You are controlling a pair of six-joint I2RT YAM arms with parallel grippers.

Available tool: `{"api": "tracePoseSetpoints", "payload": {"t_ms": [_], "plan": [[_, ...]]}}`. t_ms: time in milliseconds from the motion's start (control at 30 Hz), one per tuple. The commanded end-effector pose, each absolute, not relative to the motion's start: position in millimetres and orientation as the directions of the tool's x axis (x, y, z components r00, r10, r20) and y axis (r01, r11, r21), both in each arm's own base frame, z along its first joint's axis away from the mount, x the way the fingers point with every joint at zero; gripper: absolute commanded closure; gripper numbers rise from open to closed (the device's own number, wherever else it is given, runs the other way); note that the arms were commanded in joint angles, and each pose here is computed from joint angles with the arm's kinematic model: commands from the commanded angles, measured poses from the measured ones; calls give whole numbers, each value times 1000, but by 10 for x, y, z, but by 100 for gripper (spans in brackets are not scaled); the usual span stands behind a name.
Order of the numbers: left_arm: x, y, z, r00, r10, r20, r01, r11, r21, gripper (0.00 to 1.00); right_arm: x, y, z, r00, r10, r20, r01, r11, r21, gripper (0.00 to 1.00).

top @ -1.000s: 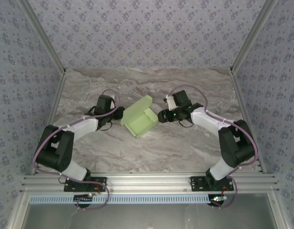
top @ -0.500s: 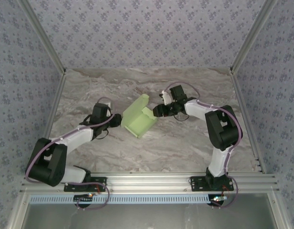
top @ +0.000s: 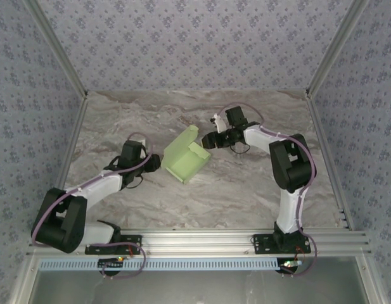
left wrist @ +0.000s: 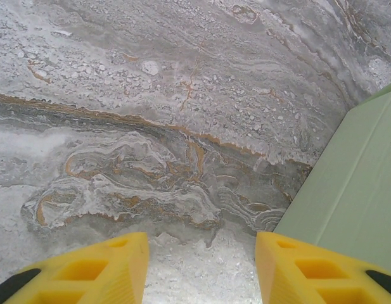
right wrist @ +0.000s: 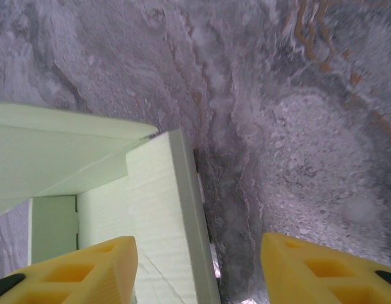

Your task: Fold the paper box

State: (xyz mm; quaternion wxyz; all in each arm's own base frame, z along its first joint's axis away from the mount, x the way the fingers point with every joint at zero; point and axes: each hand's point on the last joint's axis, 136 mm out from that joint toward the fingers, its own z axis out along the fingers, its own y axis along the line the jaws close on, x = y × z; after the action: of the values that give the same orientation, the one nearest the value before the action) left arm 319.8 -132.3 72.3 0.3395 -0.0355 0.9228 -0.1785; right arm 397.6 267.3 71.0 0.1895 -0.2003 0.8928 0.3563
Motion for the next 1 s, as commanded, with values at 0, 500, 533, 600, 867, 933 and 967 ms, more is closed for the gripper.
{"api": "tracePoseSetpoints", "payload": {"t_ms": [0,500,533,600,867,933,967], "plan": [[3187,-1294,764,-759,-188,-624,55,936,-349,52,3889,2754,641,-855,-265,-446,-504,632,589,47],[2863,-1231,515,-811,-197,-551,20,932,-363,52,3729,2822,499,-853,-310,-420,-513,647,565,68],[2828,-1245,506,-815,-201,-543,22,926,-376,52,3718,2825,492,-852,-313,-420,-515,652,557,68],[2773,-1302,507,-823,-214,-527,28,910,-415,52,3703,2817,463,-851,-318,-418,-514,670,535,69],[2632,-1678,664,-830,-289,-477,68,797,-601,52,3662,2764,423,-826,-349,-443,-521,772,364,78],[2619,-1752,697,-831,-292,-475,77,784,-616,52,3647,2750,413,-816,-362,-450,-521,799,301,81],[2616,-1771,700,-830,-292,-475,79,781,-619,52,3644,2737,409,-812,-368,-454,-519,811,271,81]]}}
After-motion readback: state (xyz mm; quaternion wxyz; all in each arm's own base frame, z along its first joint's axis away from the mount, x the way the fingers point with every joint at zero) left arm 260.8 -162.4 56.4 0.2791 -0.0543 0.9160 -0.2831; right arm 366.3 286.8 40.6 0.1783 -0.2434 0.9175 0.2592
